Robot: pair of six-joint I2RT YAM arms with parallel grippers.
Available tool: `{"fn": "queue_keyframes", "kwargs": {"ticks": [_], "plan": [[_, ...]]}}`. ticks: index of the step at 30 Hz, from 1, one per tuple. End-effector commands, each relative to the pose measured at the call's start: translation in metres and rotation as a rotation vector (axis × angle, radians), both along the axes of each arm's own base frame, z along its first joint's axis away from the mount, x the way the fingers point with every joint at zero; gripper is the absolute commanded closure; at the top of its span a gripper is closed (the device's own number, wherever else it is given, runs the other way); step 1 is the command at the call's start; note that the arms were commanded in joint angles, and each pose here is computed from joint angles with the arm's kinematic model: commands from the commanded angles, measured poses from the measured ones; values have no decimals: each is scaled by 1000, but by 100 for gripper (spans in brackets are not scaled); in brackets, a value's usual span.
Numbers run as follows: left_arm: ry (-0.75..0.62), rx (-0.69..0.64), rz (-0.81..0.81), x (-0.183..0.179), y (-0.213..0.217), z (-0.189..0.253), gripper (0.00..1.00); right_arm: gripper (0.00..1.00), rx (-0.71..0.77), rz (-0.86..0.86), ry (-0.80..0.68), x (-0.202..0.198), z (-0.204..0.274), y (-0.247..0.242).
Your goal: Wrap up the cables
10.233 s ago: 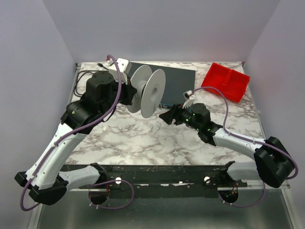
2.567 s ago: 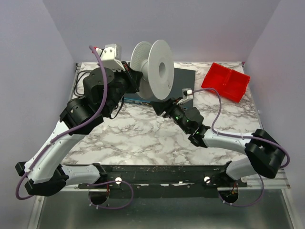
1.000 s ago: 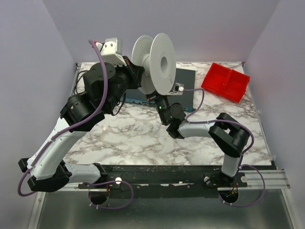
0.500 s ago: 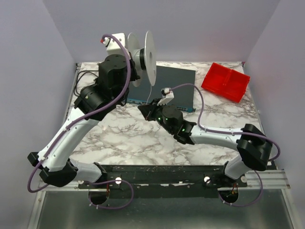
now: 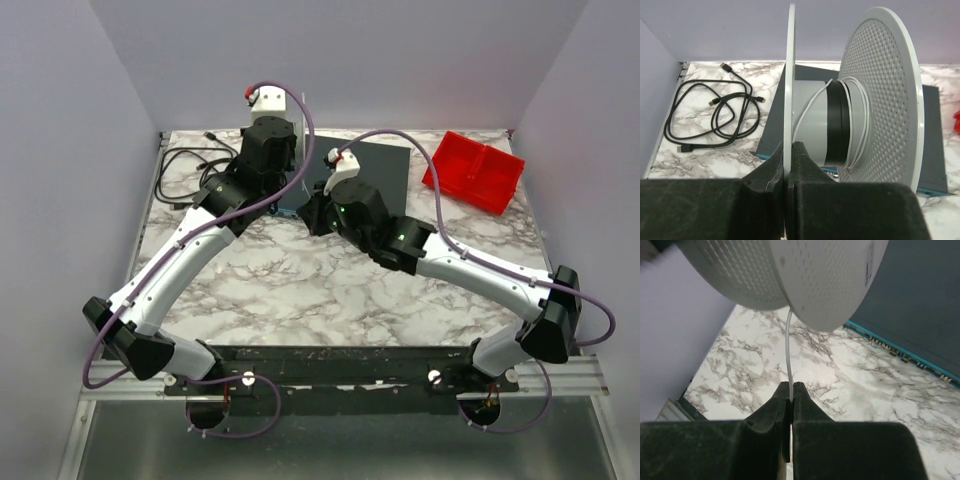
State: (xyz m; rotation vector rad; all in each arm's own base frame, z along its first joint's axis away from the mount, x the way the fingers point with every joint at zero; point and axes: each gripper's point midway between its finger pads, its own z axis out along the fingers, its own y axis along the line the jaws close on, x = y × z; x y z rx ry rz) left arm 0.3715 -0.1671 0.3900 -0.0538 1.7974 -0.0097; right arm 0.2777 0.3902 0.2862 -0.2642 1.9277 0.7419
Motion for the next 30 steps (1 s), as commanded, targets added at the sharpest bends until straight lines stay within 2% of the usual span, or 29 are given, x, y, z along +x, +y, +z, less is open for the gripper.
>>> {"fn": "queue_keyframes", "kwargs": {"ticks": [1, 9, 17, 30], "plan": [[-52, -17, -22, 6, -4, 5, 100, 99, -174, 0, -24, -3, 6, -23], [21, 11, -89, -2, -12, -24, 100, 99, -276, -62, -128, 16, 37, -41], [56, 34, -156, -15, -19, -41, 100, 99, -267, -125, -204, 45, 75, -62], [45, 115, -348, -51, -44, -44, 100, 99, -270, -188, -204, 98, 72, -102]]}}
